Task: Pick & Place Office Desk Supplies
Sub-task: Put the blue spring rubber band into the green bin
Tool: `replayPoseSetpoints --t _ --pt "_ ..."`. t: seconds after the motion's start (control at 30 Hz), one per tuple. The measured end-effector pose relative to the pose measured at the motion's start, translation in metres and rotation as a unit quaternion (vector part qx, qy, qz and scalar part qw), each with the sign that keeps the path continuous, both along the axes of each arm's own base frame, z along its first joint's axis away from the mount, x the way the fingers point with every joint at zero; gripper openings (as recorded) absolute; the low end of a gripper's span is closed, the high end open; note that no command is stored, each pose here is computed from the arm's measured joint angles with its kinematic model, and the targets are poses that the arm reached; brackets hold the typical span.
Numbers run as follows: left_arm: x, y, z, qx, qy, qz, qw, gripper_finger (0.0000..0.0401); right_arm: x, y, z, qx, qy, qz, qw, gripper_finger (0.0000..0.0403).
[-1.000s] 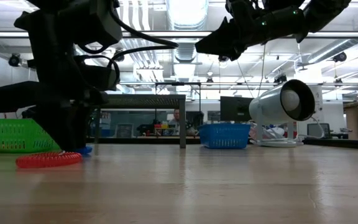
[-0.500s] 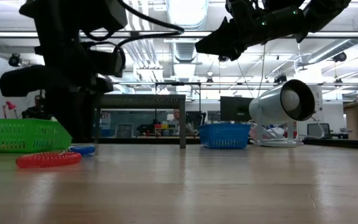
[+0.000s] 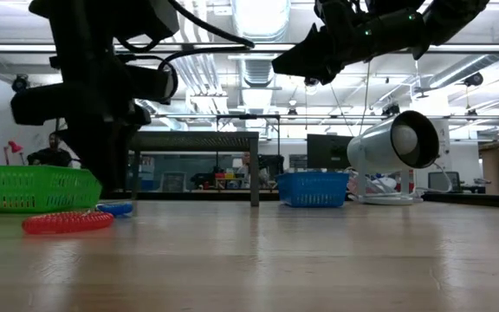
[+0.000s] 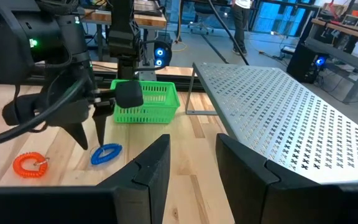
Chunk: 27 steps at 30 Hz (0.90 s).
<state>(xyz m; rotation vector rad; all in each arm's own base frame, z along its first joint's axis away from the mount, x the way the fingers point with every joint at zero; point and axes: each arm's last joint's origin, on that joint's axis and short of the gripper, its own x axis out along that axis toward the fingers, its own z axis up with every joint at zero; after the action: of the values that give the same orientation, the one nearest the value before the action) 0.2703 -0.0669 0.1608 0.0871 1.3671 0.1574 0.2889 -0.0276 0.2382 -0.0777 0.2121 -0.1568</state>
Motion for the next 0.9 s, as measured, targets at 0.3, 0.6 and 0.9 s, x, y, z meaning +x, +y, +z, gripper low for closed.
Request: replayPoseSetpoints --t 0.3,0.6,0.9 --pt "0.011 0.000 0.025 -0.021 -0.018 0.109 0.994 0.0118 0.000 0.000 0.000 0.000 0.000 0.000 1.000 0.0127" --pt "0.016 0.028 0.035 -0.058 -0.007 0.254 0.966 0.0121 0.000 0.000 0.000 0.000 0.000 0.000 1.000 0.0127" --pt "0.016 0.051 0.033 -0.078 0.004 0.320 0.944 0.0208 0.000 0.000 0.000 0.000 0.000 0.000 1.000 0.0127"
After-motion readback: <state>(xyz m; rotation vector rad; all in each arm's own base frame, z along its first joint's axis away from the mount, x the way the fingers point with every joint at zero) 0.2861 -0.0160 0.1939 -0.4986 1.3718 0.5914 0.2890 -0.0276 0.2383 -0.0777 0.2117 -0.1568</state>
